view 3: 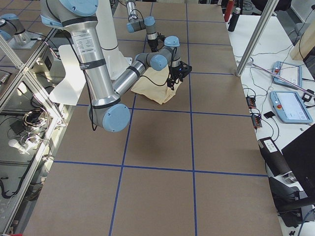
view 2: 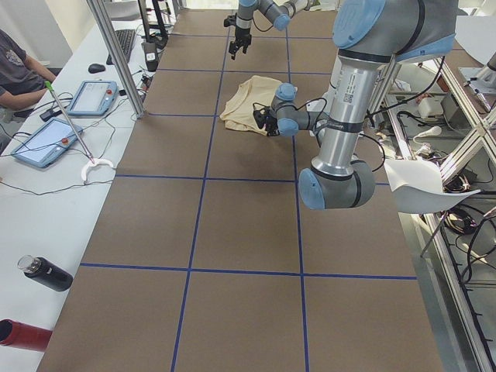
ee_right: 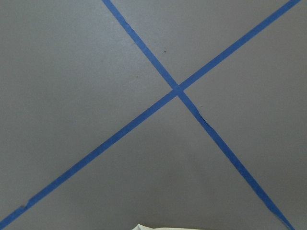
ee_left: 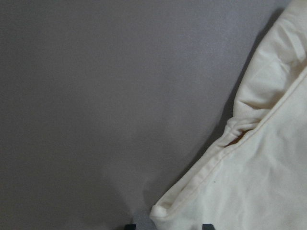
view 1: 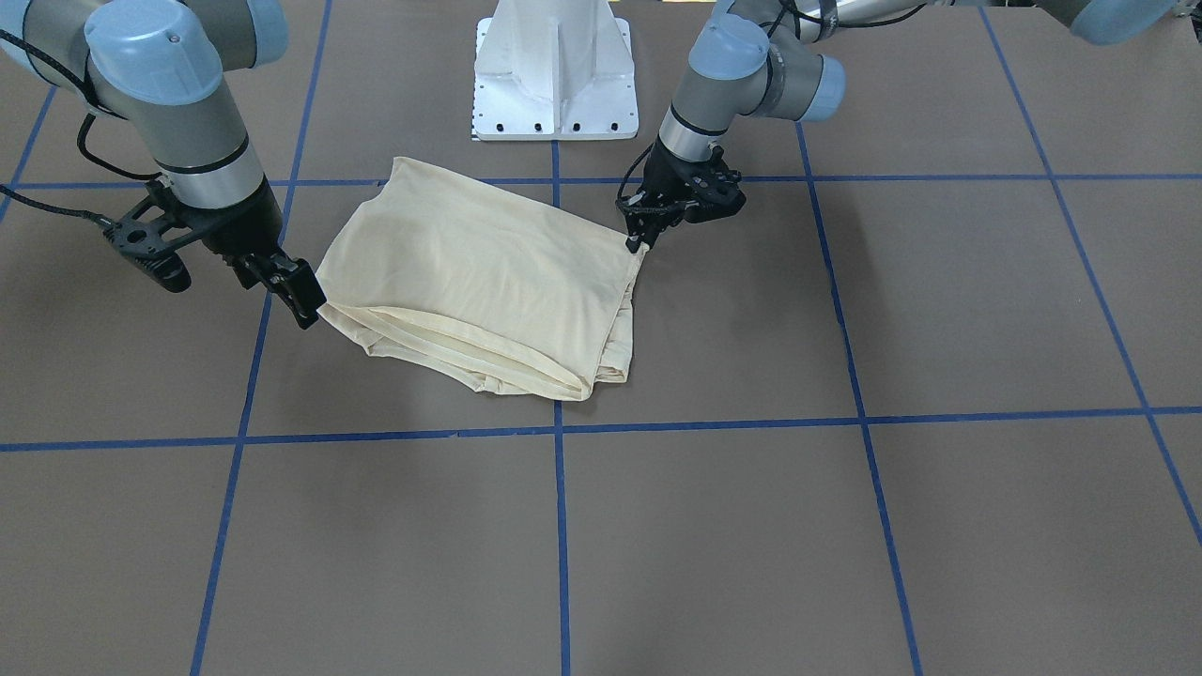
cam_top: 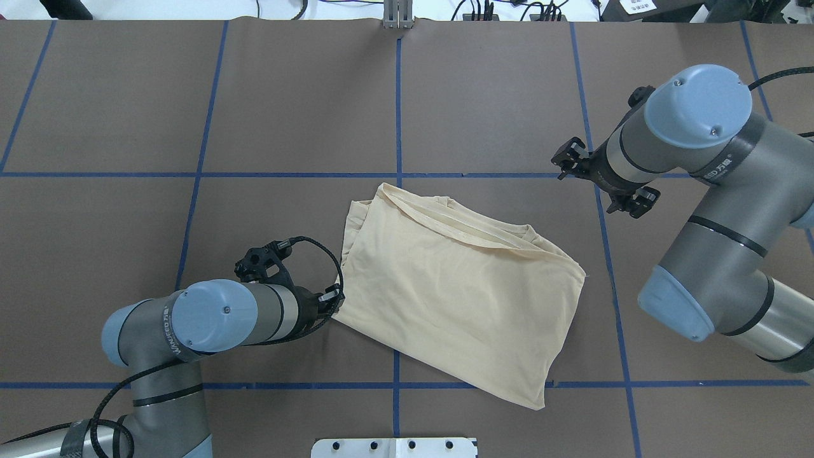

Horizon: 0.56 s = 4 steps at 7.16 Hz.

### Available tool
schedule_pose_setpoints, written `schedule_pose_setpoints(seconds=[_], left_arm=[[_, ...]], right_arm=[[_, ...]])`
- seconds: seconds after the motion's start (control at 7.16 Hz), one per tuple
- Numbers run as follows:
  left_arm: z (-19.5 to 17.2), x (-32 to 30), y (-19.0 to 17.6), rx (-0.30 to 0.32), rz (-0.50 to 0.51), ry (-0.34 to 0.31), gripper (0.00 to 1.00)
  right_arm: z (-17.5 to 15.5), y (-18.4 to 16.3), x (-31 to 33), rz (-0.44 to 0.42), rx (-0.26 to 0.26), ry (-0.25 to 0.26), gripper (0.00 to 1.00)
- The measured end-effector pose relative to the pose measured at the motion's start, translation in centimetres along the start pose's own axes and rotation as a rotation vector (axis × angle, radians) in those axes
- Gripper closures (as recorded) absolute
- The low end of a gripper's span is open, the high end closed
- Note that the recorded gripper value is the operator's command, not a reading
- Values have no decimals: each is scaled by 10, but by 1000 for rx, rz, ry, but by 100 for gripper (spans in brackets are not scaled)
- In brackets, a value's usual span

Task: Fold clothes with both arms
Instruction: 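Rotate the shirt with the left gripper so its long side faces the robot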

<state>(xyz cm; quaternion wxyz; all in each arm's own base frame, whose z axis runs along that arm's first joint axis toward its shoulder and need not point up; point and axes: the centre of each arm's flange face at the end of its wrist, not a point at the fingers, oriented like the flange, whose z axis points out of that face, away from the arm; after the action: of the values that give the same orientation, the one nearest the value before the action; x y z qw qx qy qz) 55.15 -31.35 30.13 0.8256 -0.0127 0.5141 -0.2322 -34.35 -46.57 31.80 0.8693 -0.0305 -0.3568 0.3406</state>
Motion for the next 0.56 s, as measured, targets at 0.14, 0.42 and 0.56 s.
schedule_pose_setpoints(seconds=[0.14,0.42,0.56], left_arm=[[-3,3,-9,13,8,8,100],[-10,16,-51,73,53,26,100],[-9,39,-91,130,62,38,100]], right_arm=[[2,-1,2,2,4,4,0],[4,1,3,5,2,8,0],[5,6,3,2,-7,9,0]])
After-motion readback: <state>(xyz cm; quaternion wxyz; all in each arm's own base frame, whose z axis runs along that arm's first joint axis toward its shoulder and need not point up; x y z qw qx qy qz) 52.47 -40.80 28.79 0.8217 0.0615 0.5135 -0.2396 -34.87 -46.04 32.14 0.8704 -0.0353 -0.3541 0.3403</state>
